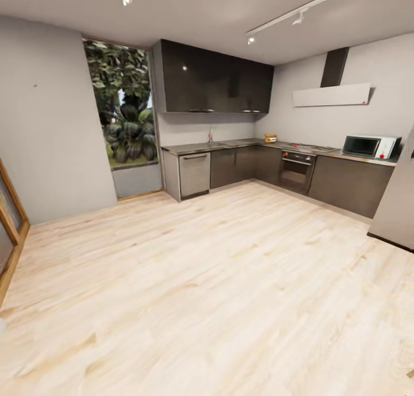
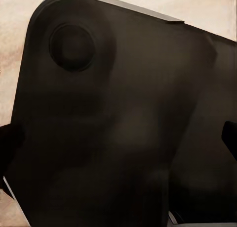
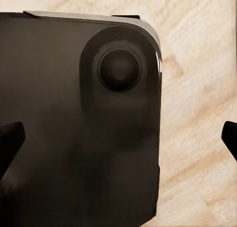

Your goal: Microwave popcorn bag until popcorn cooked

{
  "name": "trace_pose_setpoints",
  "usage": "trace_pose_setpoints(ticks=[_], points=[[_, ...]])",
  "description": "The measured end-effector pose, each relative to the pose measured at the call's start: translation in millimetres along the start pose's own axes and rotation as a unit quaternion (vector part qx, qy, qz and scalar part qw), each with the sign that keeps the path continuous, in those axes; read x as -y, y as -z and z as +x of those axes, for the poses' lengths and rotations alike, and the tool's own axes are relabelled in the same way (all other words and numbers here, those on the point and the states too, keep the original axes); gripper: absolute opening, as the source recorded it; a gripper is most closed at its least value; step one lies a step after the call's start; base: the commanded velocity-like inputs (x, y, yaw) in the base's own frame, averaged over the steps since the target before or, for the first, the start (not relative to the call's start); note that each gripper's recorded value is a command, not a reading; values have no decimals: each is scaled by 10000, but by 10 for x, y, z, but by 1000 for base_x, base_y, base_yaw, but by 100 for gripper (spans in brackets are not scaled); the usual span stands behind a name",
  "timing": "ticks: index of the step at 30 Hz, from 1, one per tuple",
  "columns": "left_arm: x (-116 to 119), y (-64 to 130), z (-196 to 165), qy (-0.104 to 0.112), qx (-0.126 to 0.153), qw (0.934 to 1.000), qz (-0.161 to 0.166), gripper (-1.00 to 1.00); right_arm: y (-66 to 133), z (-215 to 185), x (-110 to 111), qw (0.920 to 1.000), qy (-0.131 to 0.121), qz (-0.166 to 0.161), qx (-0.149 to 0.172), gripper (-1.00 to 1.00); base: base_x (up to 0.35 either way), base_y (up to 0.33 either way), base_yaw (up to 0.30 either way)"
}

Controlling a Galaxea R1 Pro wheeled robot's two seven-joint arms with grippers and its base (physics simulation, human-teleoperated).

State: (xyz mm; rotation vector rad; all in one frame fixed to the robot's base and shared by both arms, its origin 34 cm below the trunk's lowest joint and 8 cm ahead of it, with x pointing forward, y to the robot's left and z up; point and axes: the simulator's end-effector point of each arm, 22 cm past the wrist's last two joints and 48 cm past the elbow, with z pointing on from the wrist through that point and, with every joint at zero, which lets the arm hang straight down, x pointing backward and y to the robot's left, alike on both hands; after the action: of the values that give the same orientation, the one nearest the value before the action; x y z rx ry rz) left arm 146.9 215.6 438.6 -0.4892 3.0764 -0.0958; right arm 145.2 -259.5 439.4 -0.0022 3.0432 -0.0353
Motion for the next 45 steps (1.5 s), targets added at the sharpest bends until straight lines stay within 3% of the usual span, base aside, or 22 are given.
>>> trace_pose_setpoints(ticks=[18,45], points=[[2,0,-6,-5,15,10000,2,100,0,0,0,10000,-5,1,0,100,329,0,-285],[6,0,11,-22,-10,10000,-5,100,1,2,-6,10000,-10,2,8,100,329,0,-21]])
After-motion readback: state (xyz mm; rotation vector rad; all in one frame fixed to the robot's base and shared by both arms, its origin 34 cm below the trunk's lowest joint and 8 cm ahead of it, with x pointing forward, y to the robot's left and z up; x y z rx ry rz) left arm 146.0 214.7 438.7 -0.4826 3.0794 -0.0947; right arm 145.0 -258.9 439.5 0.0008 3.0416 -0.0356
